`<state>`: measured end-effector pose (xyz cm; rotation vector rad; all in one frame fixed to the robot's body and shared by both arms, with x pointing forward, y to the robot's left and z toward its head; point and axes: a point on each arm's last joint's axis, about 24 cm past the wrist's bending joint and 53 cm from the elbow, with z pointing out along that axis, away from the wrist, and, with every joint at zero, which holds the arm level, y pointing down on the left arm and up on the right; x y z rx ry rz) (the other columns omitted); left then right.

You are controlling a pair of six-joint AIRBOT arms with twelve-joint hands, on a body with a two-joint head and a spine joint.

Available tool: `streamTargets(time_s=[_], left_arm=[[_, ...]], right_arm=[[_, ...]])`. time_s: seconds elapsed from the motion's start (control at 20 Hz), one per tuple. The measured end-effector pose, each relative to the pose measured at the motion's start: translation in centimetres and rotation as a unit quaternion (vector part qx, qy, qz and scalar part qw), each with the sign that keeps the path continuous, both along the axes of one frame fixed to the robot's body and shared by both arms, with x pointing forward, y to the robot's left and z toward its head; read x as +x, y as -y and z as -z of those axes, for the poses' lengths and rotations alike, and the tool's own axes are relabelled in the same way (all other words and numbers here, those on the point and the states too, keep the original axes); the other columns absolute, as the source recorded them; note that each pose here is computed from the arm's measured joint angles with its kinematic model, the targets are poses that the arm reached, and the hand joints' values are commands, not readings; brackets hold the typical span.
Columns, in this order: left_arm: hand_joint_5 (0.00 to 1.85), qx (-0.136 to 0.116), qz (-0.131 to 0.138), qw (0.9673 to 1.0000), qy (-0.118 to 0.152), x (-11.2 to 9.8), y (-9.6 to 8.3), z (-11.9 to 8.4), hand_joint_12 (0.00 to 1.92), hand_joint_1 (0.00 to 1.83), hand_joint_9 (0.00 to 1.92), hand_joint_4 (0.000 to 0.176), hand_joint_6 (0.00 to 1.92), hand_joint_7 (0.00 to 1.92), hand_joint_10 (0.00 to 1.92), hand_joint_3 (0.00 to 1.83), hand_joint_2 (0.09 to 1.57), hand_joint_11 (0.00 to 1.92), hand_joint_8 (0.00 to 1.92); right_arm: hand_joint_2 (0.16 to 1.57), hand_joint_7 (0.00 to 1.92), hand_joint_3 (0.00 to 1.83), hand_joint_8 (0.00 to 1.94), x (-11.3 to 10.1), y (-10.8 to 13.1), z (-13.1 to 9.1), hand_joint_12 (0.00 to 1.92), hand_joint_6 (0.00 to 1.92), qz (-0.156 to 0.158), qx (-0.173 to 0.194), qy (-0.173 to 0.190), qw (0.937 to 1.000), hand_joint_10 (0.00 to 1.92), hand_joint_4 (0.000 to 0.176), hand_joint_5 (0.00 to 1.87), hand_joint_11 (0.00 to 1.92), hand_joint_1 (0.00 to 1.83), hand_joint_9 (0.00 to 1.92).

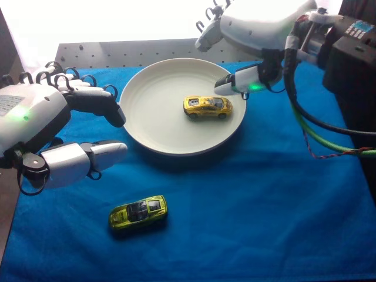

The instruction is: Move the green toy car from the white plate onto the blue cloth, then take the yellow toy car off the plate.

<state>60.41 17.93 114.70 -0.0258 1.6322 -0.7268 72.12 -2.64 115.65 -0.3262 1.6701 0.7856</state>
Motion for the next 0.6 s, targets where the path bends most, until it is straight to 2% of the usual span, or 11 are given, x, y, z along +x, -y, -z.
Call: streamTargets(time_s=[0.05,0.1,0.15,0.25,0.3,0.35,0.4,0.45,0.5,0.55,0.6], left_arm=[[0.60,0.000,0.000,1.0000,0.000,0.0,0.0,0.0,1.78,0.47,0.26,0.125,0.74,0.47,1.16,0.00,1.18,0.01,0.82],[0.59,0.000,0.000,1.0000,0.000,0.0,0.0,0.0,1.80,0.47,0.26,0.135,0.77,0.47,1.18,0.00,1.18,0.00,0.85],[0.59,0.000,0.000,1.0000,0.000,0.0,0.0,0.0,1.79,0.48,0.25,0.147,0.79,0.46,1.17,0.00,1.17,0.00,0.85],[0.56,-0.001,0.000,1.0000,0.000,0.0,0.0,0.0,1.80,0.46,0.24,0.146,0.82,0.45,1.20,0.00,1.18,0.00,0.87],[0.59,-0.001,-0.001,1.0000,0.001,0.0,0.0,-0.1,1.79,0.47,0.25,0.153,0.76,0.45,1.16,0.00,1.17,0.00,0.86],[0.59,-0.001,-0.001,1.0000,0.002,0.0,0.0,-0.1,1.79,0.47,0.25,0.153,0.76,0.45,1.16,0.00,1.17,0.00,0.86],[0.59,-0.002,-0.001,1.0000,0.003,0.0,0.0,-0.1,1.80,0.48,0.25,0.140,0.74,0.45,1.17,0.00,1.18,0.00,0.85],[0.59,-0.002,-0.001,1.0000,0.003,0.0,0.0,-0.2,1.79,0.46,0.25,0.147,0.73,0.45,1.18,0.00,1.18,0.00,0.86],[0.60,-0.002,-0.002,1.0000,0.002,0.0,-0.1,-0.1,1.81,0.48,0.27,0.126,0.73,0.46,1.21,0.00,1.19,0.01,0.89],[0.59,-0.002,-0.002,1.0000,0.003,0.0,-0.1,-0.2,1.83,0.47,0.27,0.110,0.74,0.45,1.26,0.00,1.20,0.00,0.93],[0.58,-0.002,-0.002,1.0000,0.003,0.0,-0.1,-0.2,1.82,0.47,0.25,0.132,0.78,0.43,1.27,0.00,1.19,0.00,0.97]], right_arm=[[0.90,0.58,0.00,1.34,-0.1,-0.3,0.1,1.91,0.01,-0.003,0.000,-0.001,1.0000,1.75,0.000,0.69,0.62,0.90,0.57],[0.88,0.68,0.00,1.72,-0.2,-0.5,0.2,1.92,0.01,-0.004,0.000,-0.003,1.0000,1.89,0.000,0.69,0.90,0.95,0.79],[0.87,0.79,0.00,1.90,-0.3,-0.7,0.3,1.92,0.01,-0.006,-0.001,-0.005,1.0000,1.91,0.000,0.67,1.09,0.98,0.97],[0.85,0.51,0.00,1.46,-0.5,-0.7,1.1,1.92,0.00,-0.007,-0.006,-0.011,0.9999,1.74,0.000,0.62,0.62,0.98,0.53],[0.86,0.47,0.00,0.67,-0.6,-0.6,2.1,1.82,0.00,-0.007,-0.015,-0.020,0.9997,1.16,0.000,0.60,0.16,1.05,0.33],[0.86,0.47,0.00,0.67,-0.5,-0.5,2.2,1.82,0.00,-0.006,-0.016,-0.021,0.9996,1.16,0.000,0.60,0.16,1.05,0.33],[0.86,0.53,0.00,0.40,-0.5,-0.5,2.4,1.69,0.00,-0.006,-0.018,-0.024,0.9995,0.92,0.000,0.61,0.11,1.07,0.36],[0.85,0.61,0.00,0.42,-0.4,-0.6,2.6,1.77,0.00,-0.006,-0.020,-0.025,0.9995,1.10,0.000,0.62,0.21,1.08,0.40],[0.85,0.58,0.00,0.82,-0.3,-0.7,2.7,1.88,0.00,-0.006,-0.020,-0.025,0.9995,1.36,0.000,0.62,0.35,1.07,0.46],[0.86,0.53,0.00,0.96,-0.4,-1.0,2.9,1.91,0.00,-0.008,-0.022,-0.028,0.9993,1.42,0.000,0.61,0.36,1.04,0.43],[0.87,0.51,0.00,1.08,-0.4,-1.1,3.1,1.92,0.00,-0.009,-0.024,-0.032,0.9992,1.53,0.000,0.61,0.45,1.04,0.46]])
